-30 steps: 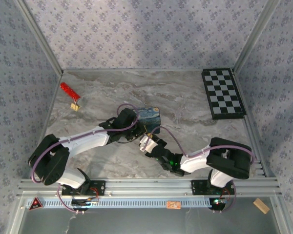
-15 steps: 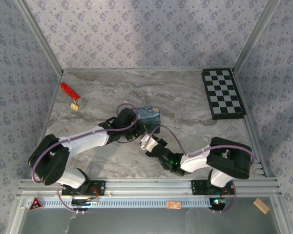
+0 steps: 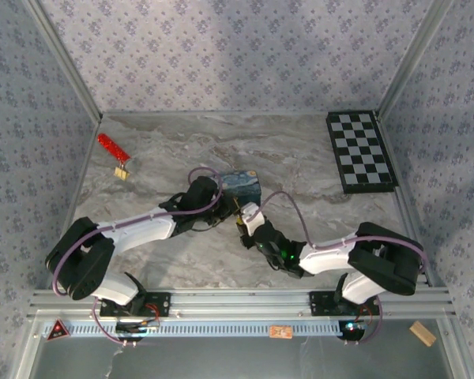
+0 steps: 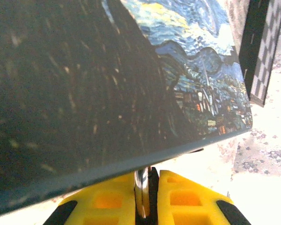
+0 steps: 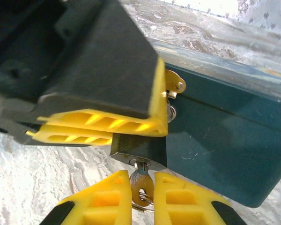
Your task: Unlock the padlock with the key
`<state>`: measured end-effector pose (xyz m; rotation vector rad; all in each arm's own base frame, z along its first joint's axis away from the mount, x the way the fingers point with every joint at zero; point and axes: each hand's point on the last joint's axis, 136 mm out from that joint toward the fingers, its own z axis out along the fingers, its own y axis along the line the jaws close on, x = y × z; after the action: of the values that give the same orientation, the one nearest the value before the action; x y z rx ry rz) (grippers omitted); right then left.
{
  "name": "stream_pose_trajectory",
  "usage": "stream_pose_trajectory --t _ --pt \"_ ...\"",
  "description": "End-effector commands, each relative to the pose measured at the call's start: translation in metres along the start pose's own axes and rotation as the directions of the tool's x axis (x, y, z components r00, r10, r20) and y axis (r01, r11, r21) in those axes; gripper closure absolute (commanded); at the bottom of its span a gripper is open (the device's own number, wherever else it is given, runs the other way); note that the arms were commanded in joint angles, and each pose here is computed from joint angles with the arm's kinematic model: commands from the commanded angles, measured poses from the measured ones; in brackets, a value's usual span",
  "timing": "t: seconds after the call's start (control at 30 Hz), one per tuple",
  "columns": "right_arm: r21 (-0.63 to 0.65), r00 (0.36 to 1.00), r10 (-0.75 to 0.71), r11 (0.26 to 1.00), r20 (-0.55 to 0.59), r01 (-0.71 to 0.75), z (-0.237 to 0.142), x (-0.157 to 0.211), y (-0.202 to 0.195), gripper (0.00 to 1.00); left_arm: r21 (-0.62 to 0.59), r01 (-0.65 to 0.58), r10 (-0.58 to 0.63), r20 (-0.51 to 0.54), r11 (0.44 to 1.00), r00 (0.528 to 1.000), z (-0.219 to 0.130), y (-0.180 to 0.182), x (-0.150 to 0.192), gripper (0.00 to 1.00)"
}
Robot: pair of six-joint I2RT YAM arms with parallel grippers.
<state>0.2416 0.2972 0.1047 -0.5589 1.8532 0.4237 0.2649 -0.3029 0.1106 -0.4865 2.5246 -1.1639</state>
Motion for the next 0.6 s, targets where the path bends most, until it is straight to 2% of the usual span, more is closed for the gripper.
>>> stream_pose_trajectory --t 0.0,0.17,0.57 --pt "-0.033 0.956 0.294 0.955 0.020 -0.293 -0.001 -0.008 -0.018 0.95 0.061 -0.036 0.036 0.008 0.997 0.999 0.002 -0.008 -0.003 1.00" --pt "-0.097 0.876 0.483 0.871 -0.011 -0.482 0.003 0.001 -0.026 0.96 0.101 -0.060 0.060 0.004 0.993 0.998 0.008 -0.013 -0.005 1.00" --pt "-0.121 0.834 0.550 0.826 -0.044 -0.551 0.006 0.015 -0.032 1.00 0.098 -0.044 0.044 -0.007 0.994 0.999 0.013 -0.006 -0.006 1.00"
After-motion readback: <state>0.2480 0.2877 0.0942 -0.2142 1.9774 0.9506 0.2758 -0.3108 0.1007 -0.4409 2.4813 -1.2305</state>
